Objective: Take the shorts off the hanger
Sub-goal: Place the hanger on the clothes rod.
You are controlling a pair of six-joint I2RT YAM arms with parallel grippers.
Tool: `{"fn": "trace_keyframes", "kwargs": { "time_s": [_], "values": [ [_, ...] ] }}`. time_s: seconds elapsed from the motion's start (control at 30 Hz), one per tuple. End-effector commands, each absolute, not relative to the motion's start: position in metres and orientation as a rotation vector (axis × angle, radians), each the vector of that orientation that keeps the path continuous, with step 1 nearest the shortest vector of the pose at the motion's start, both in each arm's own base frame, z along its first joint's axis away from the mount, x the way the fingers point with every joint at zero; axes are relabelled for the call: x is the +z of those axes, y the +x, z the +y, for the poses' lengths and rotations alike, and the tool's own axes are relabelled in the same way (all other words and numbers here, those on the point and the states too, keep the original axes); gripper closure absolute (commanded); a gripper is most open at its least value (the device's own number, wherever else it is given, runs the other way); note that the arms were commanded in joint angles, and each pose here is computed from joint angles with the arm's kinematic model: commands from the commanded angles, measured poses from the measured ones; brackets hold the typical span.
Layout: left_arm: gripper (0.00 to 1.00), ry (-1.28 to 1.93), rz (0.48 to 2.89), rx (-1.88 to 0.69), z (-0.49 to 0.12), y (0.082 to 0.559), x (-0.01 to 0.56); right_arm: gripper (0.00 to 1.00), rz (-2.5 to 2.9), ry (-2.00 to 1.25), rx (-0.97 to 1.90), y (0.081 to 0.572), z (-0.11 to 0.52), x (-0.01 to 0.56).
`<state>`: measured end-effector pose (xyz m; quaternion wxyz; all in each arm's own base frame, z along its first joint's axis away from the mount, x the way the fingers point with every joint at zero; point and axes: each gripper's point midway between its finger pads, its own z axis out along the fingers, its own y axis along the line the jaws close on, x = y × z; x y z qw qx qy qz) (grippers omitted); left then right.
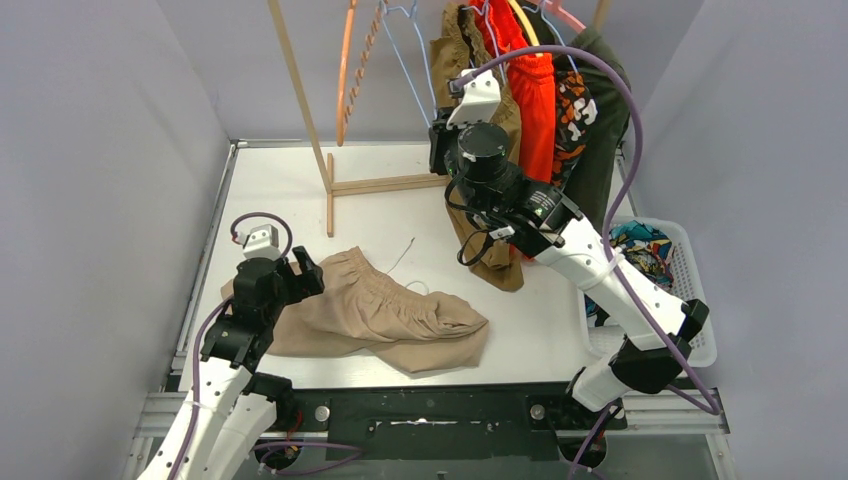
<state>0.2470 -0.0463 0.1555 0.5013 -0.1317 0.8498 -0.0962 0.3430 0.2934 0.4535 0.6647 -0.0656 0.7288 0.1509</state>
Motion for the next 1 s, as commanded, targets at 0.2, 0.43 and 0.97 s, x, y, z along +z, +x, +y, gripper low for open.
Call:
{"fn": "trace_keyframes", "kwargs": {
  "time_s": [0.2, 0.43, 0.97],
  "values": [
    [0.18, -0.34, 1.99, -0.256, -0.046, 0.255, 0.17, 1.0, 1.639, -0.087, 0.236, 0.373, 0.288, 0.484],
    [0.18, -0.336, 2.003, -0.261, -0.048, 0.257, 0.167, 1.0, 1.683, -0.082, 0.157, 0.395, 0.292, 0.47],
    [0.18, -0.344, 2.022, -0.26, -0.045, 0.26, 0.162, 1.0, 1.786, -0.132, 0.195, 0.429, 0.304, 0.423]
  ]
}}
